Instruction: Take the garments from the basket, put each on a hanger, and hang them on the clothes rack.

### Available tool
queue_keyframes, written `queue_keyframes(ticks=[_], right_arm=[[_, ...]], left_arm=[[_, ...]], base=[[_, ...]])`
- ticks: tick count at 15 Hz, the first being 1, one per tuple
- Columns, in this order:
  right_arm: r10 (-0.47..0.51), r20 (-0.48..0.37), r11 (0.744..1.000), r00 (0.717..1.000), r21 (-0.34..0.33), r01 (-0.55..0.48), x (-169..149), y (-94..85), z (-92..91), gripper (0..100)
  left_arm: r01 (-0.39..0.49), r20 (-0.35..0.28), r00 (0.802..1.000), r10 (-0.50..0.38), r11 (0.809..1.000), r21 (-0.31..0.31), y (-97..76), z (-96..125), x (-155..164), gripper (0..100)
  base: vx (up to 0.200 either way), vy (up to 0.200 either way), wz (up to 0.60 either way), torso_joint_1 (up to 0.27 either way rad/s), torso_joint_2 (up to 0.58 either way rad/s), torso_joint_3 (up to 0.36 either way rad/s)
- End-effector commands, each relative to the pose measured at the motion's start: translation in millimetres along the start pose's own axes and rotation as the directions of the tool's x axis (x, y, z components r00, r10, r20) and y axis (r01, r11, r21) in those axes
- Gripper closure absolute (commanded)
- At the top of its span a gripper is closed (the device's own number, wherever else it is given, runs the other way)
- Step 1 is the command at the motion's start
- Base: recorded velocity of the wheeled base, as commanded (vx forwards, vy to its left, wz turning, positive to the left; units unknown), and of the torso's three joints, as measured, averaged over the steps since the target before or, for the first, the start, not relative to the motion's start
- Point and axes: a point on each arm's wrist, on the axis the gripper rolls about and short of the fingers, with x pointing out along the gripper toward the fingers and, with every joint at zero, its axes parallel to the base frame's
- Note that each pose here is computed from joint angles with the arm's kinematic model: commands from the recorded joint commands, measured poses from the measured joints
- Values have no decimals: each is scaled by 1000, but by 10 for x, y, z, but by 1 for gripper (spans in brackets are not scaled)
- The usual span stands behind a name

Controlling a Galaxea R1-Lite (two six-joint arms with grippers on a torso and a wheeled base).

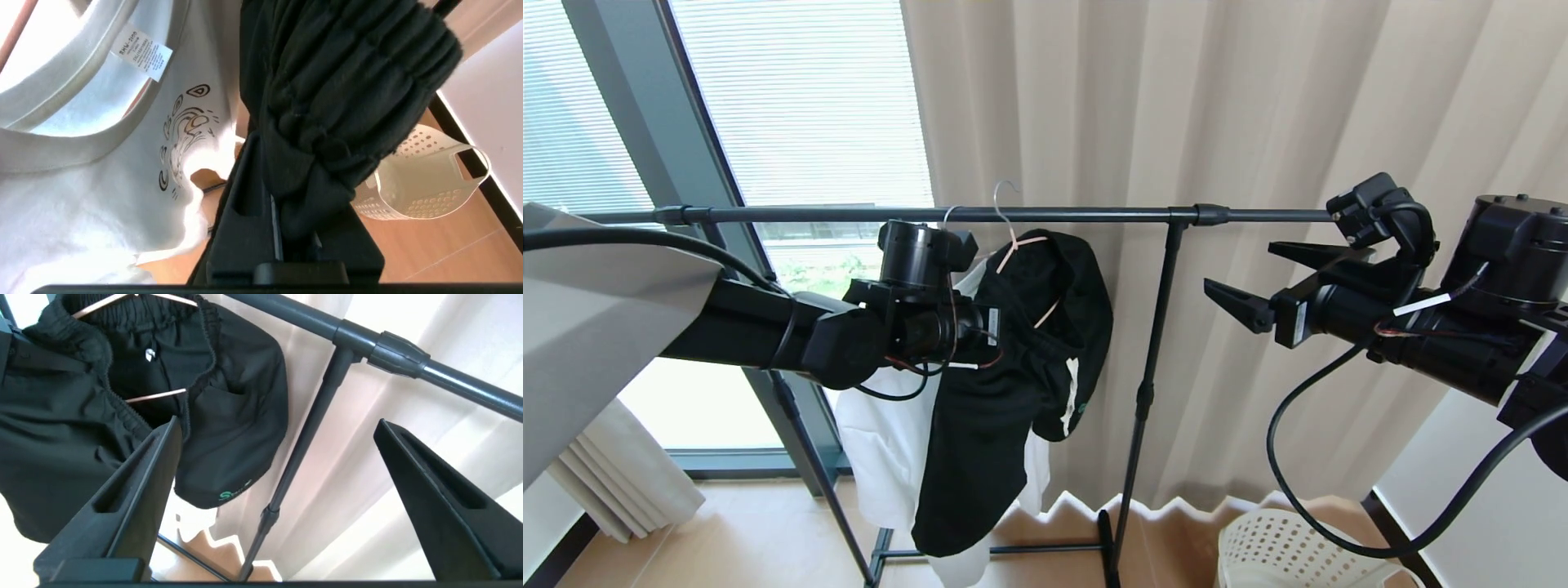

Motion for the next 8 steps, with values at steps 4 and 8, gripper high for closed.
queue_keyframes(ticks=[4,8], right_arm=[[1,-1,1000,1000,-1,-1,7,0,-5,0],[1,-3,1000,1000,0,-1,10,0,-9,0]], left_arm=[[-7,-10,1000,7,1000,-7,13,-37,156,100],[-11,-9,1000,11,1000,-12,30,-47,295,100]], base=[[0,0,0,0,0,0],[0,0,0,0,0,0]])
